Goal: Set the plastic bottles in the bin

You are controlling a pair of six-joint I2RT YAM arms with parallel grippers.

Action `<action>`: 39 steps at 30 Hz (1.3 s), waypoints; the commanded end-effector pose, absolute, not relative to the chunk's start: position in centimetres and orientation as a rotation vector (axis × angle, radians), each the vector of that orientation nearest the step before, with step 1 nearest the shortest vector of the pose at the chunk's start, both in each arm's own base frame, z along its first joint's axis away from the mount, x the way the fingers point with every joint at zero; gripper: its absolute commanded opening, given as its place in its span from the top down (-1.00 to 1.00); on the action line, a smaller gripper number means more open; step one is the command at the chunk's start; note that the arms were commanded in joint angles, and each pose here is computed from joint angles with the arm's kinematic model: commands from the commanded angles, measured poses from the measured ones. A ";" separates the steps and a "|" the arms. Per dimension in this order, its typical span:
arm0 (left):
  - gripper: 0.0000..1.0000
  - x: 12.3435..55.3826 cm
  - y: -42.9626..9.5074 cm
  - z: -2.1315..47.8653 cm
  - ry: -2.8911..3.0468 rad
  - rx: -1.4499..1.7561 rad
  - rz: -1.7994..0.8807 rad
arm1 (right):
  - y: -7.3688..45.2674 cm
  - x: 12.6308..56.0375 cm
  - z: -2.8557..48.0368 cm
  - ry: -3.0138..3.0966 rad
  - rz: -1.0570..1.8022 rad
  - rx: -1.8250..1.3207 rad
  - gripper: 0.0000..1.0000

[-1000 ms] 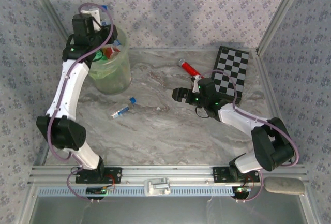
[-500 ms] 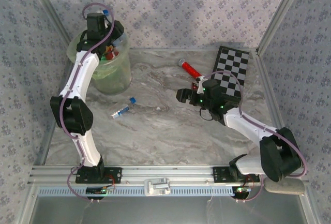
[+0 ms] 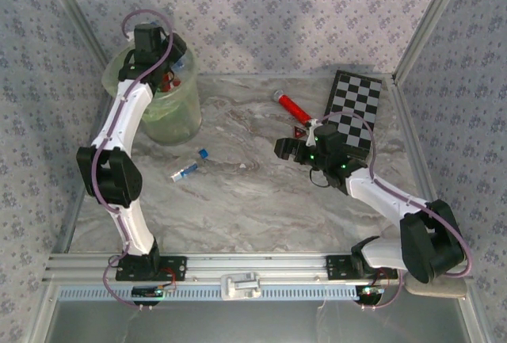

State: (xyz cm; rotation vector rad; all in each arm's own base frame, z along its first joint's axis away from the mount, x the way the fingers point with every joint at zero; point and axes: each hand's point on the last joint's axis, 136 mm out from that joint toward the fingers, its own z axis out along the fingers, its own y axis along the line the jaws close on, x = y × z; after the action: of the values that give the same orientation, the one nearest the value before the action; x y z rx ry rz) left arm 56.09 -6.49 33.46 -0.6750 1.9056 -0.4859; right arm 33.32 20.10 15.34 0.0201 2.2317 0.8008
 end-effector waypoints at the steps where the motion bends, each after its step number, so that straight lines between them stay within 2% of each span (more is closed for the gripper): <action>1: -0.77 54.8 -5.8 35.0 1.877 -0.706 -0.488 | 19.5 33.2 15.9 2.211 0.781 0.021 -1.00; 3: -0.98 54.3 -5.4 35.4 1.864 -0.712 -0.465 | 19.4 33.2 16.0 2.207 0.778 0.018 -1.00; 4: -1.00 54.0 -5.1 35.9 1.852 -0.710 -0.454 | 19.5 33.1 16.1 2.205 0.780 0.009 -1.00; 17: -1.00 48.1 -4.1 43.7 1.721 -0.484 -0.373 | 19.7 33.3 15.9 2.215 0.782 0.001 -1.00; 23: -1.00 43.9 -5.9 44.7 1.730 -0.284 -0.420 | 19.8 33.5 15.2 2.238 0.776 0.007 -1.00; 29: -1.00 39.3 -8.7 40.9 1.810 -0.107 -0.557 | 20.1 33.5 14.3 2.272 0.780 0.005 -1.00; 39: -1.00 32.9 -11.3 27.8 2.112 0.028 -0.690 | 19.7 33.7 13.5 2.297 0.752 0.052 -1.00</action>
State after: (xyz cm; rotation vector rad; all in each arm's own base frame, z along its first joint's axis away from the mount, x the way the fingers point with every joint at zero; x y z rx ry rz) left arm 34.76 -9.97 29.18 -0.0618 2.0661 -0.6280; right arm 33.25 19.99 13.10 0.0246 2.2976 0.7729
